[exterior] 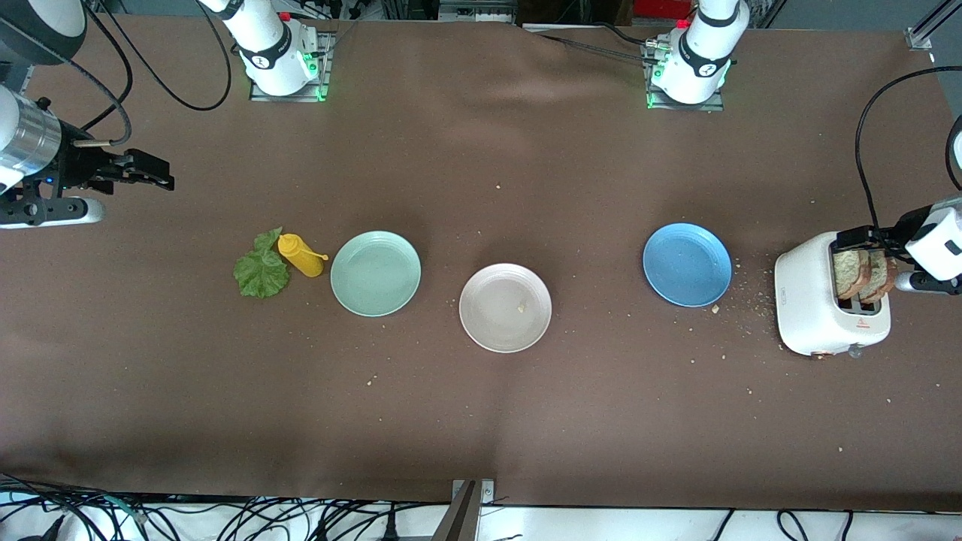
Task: Make sandwich in beige plate with both arms
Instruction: 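Pull bread from the toaster with the left gripper while the right gripper reaches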
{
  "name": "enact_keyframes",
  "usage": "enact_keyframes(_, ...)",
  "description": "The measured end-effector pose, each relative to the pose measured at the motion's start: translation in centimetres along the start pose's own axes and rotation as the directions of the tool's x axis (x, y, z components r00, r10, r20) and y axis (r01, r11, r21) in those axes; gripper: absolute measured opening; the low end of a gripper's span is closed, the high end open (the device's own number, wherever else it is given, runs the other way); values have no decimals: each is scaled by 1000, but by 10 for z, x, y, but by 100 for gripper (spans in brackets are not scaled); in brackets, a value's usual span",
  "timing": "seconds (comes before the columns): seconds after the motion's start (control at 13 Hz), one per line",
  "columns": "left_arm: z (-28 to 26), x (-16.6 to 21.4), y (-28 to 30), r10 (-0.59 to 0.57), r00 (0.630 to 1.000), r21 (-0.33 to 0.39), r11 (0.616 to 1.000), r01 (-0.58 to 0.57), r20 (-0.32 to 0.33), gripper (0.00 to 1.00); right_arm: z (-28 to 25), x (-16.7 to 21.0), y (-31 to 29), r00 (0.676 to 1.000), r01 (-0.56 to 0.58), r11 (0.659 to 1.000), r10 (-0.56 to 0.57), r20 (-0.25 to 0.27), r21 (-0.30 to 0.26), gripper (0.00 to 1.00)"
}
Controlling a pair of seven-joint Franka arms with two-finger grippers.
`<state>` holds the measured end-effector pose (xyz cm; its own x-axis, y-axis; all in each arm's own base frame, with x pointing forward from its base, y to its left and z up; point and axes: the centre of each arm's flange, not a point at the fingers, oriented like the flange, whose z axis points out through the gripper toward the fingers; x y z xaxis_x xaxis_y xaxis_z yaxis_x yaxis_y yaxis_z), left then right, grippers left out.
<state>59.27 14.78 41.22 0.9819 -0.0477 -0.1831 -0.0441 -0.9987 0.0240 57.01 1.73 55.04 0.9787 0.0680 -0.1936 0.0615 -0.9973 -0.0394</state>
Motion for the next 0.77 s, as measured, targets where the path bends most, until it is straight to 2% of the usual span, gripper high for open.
enact_keyframes(0.15,13,5,-2,2,1000,-1,1000,-2,12,100,13,8,8,1000,9,1000,-10,24,9,100)
enact_keyframes(0.31,27,9,-7,-3,1000,-2,1000,3,25,100,22,14,24,997,77,997,-78,29,31,100)
enact_keyframes(0.46,36,10,-13,-10,999,-5,1000,10,37,99,31,23,38,984,178,980,-178,-10,94,100)
enact_keyframes(0.54,40,11,-15,-12,999,-6,1000,12,43,94,41,28,45,973,231,963,-229,-34,136,100)
enact_keyframes(0.62,44,11,-17,-15,999,-8,1000,15,49,84,56,33,53,957,291,938,-283,-66,189,100)
enact_keyframes(0.69,47,10,-20,-19,998,-10,1000,20,55,68,73,38,62,936,351,904,-336,-103,243,100)
enact_keyframes(0.77,50,9,-22,-21,998,-13,1000,22,62,59,88,42,70,915,403,871,-379,-137,280,100)
